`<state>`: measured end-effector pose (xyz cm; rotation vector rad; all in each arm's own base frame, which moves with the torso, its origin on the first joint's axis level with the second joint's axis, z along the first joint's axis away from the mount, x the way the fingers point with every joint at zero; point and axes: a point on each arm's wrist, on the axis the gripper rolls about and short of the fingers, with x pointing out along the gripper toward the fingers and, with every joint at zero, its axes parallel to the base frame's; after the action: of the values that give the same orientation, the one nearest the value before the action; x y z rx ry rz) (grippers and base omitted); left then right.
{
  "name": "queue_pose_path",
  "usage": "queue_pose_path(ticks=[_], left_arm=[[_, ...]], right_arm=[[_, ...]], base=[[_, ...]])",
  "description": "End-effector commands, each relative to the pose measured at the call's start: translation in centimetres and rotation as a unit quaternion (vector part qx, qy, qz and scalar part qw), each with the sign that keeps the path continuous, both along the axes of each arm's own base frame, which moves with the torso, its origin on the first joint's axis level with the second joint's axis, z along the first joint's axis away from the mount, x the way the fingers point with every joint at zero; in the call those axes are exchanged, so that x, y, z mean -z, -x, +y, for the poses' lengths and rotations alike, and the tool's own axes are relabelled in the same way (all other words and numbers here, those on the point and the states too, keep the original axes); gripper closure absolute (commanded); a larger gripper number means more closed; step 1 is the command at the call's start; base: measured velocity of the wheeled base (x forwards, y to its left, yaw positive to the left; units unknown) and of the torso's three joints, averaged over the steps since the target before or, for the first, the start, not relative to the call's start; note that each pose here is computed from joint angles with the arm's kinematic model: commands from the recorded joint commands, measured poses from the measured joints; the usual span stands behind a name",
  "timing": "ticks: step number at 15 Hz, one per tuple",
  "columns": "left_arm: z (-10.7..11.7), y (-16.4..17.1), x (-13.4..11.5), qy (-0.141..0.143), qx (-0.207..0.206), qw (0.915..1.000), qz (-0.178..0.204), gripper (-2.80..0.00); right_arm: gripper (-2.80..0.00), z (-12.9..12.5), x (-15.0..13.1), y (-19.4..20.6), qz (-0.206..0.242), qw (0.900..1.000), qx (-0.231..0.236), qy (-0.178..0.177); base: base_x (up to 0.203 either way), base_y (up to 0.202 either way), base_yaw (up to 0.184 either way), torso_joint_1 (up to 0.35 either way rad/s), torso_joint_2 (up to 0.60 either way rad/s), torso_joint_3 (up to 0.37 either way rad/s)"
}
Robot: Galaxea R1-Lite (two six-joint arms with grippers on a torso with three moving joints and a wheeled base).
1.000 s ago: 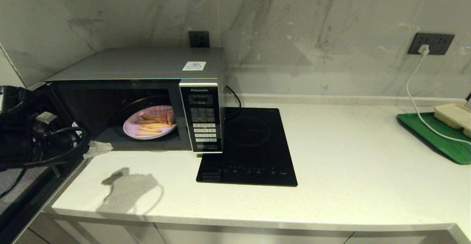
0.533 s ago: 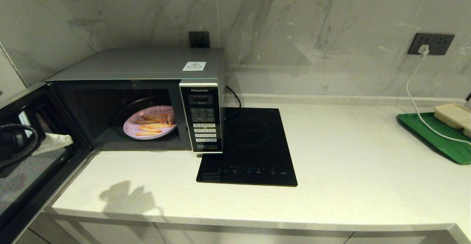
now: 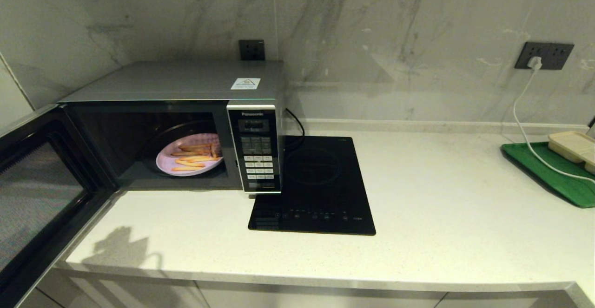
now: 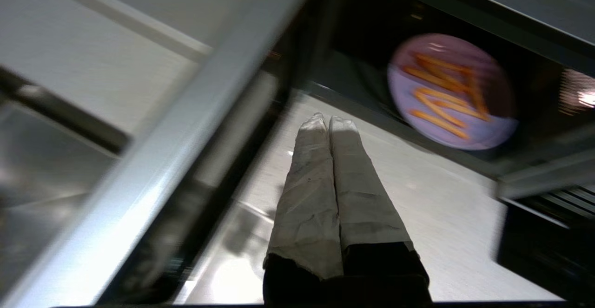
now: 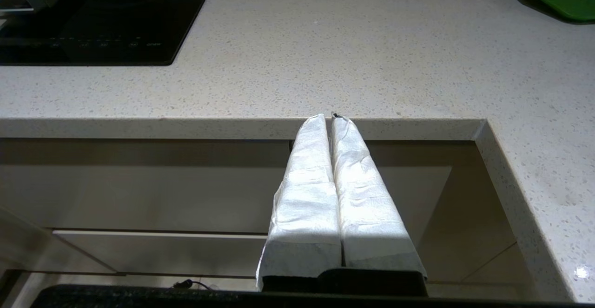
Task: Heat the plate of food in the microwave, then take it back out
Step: Close the microwave oven
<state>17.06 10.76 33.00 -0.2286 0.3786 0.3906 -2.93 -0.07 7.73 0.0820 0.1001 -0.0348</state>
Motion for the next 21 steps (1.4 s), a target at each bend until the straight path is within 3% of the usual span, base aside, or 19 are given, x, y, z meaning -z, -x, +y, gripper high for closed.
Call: queue_pose_path(ticks=[1, 5, 8, 11, 16, 21], left_arm=[[2.9, -0.5, 0.4, -0.007, -0.042, 0.9989, 0.02, 0.0], [5.3, -0.3, 0.9, -0.035, -0.064, 0.9961, 0.05, 0.0], [6.8, -0.1, 1.4, -0.035, -0.083, 0.9937, 0.066, 0.0], [8.4, 0.0, 2.5, -0.019, -0.1, 0.9907, 0.09, 0.0], [7.8, 0.5, 4.5, 0.04, -0.09, 0.9843, 0.147, 0.0], [6.7, 0.4, 5.6, 0.056, -0.07, 0.983, 0.16, 0.0]], right_arm=[[0.0, 0.0, 0.0, 0.0, 0.001, 1.0, 0.001, 0.0], [0.0, 0.0, 0.0, 0.0, 0.001, 1.0, 0.001, 0.0], [0.0, 0.0, 0.0, 0.0, 0.001, 1.0, 0.0, 0.0], [0.0, 0.0, 0.0, 0.0, 0.001, 1.0, 0.0, 0.0], [0.0, 0.0, 0.0, 0.0, 0.001, 1.0, 0.0, 0.0], [0.0, 0.0, 0.0, 0.0, 0.001, 1.0, 0.001, 0.0]], base=[[0.0, 0.0, 0.0, 0.0, 0.0, 0.0], [0.0, 0.0, 0.0, 0.0, 0.0, 0.0], [0.0, 0.0, 0.0, 0.0, 0.0, 0.0], [0.0, 0.0, 0.0, 0.0, 0.0, 0.0], [0.0, 0.0, 0.0, 0.0, 0.0, 0.0], [0.0, 0.0, 0.0, 0.0, 0.0, 0.0]])
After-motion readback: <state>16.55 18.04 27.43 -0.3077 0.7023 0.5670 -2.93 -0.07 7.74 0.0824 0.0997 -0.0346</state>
